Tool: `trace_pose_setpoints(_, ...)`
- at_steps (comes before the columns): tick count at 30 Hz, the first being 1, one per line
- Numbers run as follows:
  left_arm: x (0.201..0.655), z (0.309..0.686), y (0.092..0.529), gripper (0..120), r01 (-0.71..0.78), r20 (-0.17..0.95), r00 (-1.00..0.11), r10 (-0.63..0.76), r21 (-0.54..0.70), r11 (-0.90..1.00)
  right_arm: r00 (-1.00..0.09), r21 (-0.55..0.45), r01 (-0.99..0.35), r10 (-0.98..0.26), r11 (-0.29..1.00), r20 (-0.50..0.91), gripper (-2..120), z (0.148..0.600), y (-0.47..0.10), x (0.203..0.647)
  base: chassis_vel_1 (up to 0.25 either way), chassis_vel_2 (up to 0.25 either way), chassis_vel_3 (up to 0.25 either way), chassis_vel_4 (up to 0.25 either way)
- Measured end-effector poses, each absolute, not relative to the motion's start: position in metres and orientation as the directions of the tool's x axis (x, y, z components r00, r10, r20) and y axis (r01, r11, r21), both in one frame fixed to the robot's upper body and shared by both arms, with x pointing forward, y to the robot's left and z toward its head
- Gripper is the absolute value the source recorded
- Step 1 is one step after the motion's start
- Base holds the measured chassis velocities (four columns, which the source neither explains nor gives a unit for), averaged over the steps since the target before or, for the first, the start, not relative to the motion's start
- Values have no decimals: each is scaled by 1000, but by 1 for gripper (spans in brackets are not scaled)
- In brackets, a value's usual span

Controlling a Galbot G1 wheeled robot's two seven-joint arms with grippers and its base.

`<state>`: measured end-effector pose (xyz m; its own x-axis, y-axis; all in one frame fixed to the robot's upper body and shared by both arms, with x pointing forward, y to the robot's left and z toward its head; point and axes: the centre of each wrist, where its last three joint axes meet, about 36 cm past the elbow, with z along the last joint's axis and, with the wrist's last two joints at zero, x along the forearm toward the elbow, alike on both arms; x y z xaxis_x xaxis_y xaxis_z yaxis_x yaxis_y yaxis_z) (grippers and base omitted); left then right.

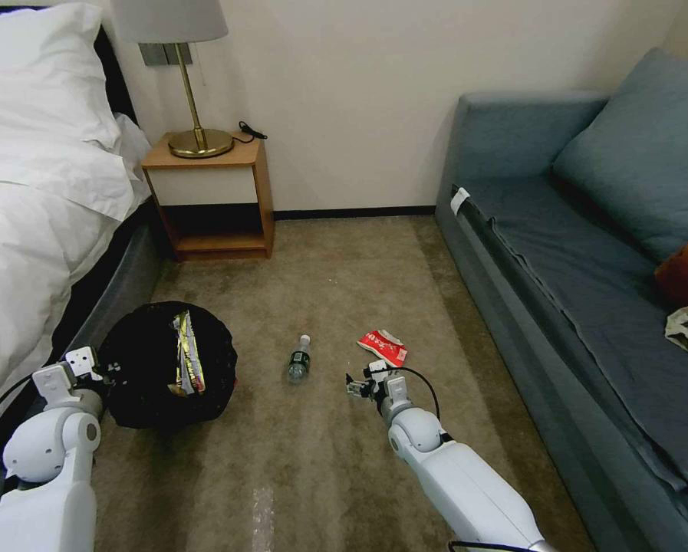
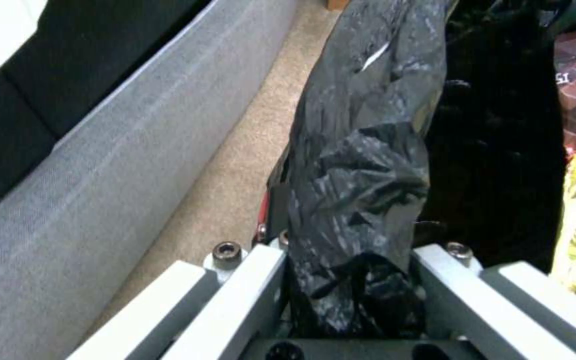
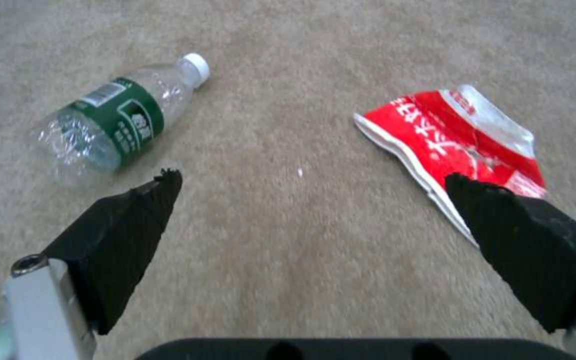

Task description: Pick up the trash bin, then pick up the garbage on the floor and place it into the trash bin.

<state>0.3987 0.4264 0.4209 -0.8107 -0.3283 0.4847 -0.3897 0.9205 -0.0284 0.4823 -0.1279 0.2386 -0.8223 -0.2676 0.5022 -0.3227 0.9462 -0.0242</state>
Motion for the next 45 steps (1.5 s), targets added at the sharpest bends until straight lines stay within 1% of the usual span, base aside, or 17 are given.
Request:
trace_pose_setpoints(32,413,419,435,2,-388,488,-806,-334,-12,921,-819,-39,-326,-262,945,511,100,229,-133,485,-56,87,54,-89)
trace_pose_setpoints(45,418,426,435,2,-381,477,-815,-329,-12,925,-819,-43,-325,-258,945,513,100,228,-134,484,-50,92,51,-92)
